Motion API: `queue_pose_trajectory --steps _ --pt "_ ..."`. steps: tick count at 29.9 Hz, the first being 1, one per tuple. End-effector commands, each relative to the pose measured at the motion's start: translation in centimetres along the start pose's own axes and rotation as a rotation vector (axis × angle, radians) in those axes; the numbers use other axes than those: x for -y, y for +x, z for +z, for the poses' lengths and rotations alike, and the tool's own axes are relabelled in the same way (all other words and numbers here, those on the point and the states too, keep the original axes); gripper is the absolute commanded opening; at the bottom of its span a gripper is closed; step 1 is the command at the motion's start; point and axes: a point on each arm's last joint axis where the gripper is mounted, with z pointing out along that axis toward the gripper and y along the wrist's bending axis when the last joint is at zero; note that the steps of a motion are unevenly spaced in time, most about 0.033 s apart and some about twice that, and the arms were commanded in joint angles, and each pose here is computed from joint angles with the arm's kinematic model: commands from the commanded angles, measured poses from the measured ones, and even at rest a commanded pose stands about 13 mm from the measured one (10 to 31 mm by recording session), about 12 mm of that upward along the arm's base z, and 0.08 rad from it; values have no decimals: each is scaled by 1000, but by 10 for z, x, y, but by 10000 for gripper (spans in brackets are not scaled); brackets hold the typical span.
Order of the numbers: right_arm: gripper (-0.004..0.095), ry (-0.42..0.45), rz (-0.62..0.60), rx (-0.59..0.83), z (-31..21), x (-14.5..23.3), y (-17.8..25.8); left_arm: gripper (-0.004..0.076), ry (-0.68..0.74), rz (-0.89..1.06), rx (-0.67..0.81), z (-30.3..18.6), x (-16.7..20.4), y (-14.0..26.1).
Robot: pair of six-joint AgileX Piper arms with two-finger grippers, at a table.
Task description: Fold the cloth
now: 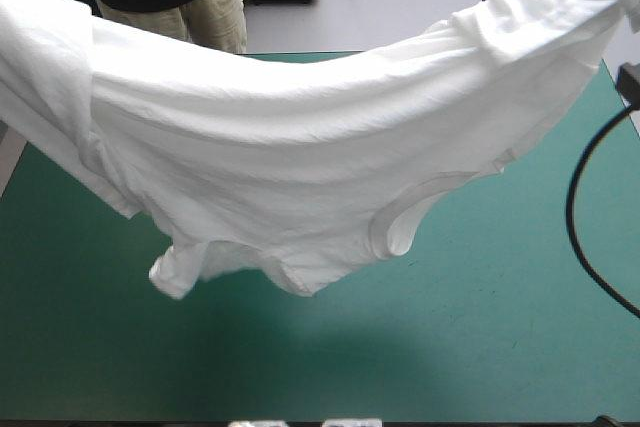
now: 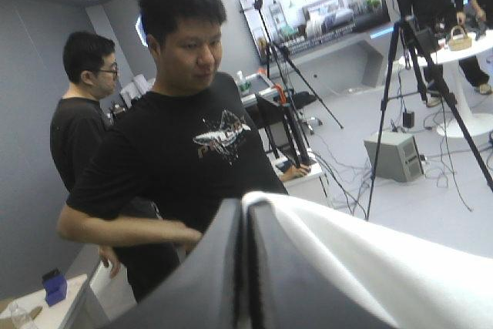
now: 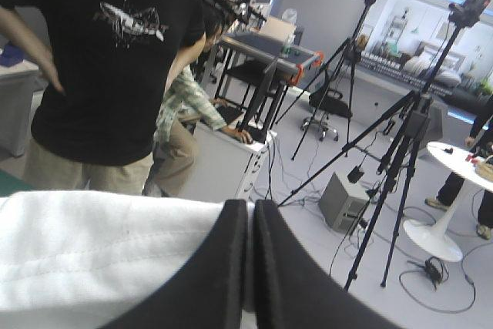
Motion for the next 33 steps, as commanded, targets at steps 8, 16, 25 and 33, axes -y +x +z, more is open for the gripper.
queue_pose_trajectory --steps 8,16,25,33 --pt "-13 -116 19 -402 130 -42 85 -9 158 9 -250 145 52 71" --pt "-17 -127 78 -539 246 -68 186 -9 196 44 -335 265 103 158" --pt "85 -50 210 -649 320 -33 288 -9 313 -76 -439 347 164 258" --pt "484 -39 280 -738 337 -16 339 101 389 -131 -551 368 193 310"
